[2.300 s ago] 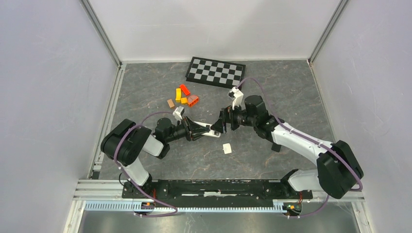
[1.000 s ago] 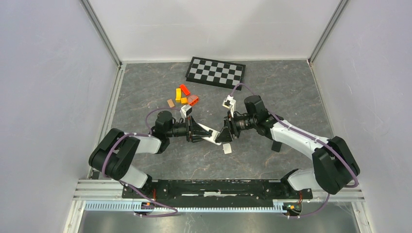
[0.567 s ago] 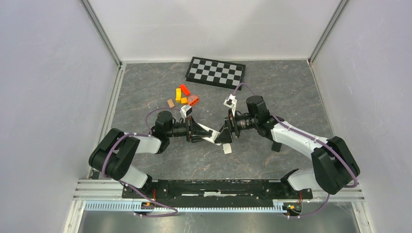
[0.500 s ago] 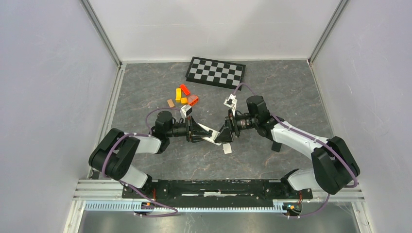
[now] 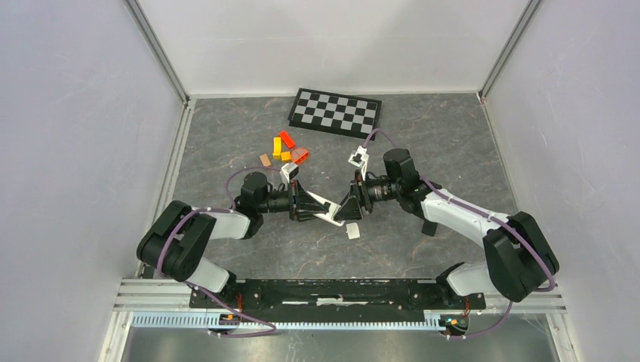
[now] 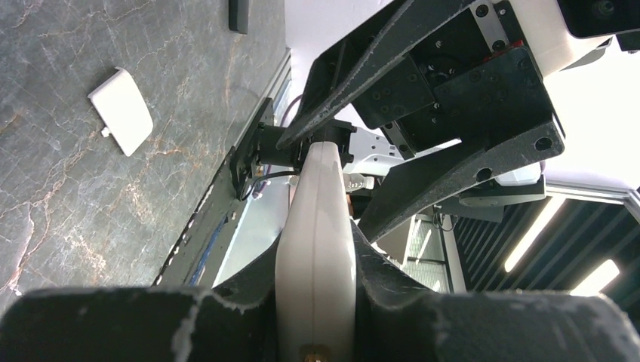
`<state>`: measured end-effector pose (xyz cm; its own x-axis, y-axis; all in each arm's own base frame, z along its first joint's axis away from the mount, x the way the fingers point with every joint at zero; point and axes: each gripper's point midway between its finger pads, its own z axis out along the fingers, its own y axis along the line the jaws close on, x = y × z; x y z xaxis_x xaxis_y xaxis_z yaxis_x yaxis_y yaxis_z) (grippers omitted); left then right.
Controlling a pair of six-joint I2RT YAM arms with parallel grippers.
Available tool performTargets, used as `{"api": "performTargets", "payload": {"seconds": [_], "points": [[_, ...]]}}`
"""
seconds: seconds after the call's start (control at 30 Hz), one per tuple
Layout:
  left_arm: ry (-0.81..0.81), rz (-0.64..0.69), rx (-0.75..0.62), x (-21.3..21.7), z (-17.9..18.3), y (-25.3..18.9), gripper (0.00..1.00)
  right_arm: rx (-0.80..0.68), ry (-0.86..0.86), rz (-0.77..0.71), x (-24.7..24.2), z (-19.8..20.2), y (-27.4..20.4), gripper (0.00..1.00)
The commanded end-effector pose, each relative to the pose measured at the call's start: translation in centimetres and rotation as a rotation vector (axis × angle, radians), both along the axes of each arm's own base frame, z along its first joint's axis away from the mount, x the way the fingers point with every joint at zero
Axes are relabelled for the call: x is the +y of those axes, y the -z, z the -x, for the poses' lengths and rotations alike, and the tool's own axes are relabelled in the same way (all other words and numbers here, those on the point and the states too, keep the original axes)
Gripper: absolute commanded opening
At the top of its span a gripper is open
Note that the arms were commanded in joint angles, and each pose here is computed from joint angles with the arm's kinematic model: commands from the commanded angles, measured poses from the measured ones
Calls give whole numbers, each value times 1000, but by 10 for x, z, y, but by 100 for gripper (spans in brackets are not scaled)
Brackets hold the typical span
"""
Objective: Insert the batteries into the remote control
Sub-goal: Load the battery into the remote control.
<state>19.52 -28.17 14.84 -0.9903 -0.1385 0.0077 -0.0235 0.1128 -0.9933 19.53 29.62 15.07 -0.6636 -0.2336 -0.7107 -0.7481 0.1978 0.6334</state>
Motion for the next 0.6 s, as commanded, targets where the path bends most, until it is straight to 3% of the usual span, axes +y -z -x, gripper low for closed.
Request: {"api": "performTargets", "payload": {"seconds": [0.0, 0.13, 0.4, 0.57], "points": [[12, 20, -117, -2, -3, -17, 2, -33, -14, -20, 2, -1, -4, 74], [9, 16, -114, -2, -3, -16, 2, -39, -15, -18, 1, -1, -4, 78], [9, 18, -114, -2, -4, -18, 2, -57, -33, -1, -2, 1, 4, 72], [11, 18, -113, -2, -3, -18, 2, -73, -45, -8, -2, 3, 2, 79]]}}
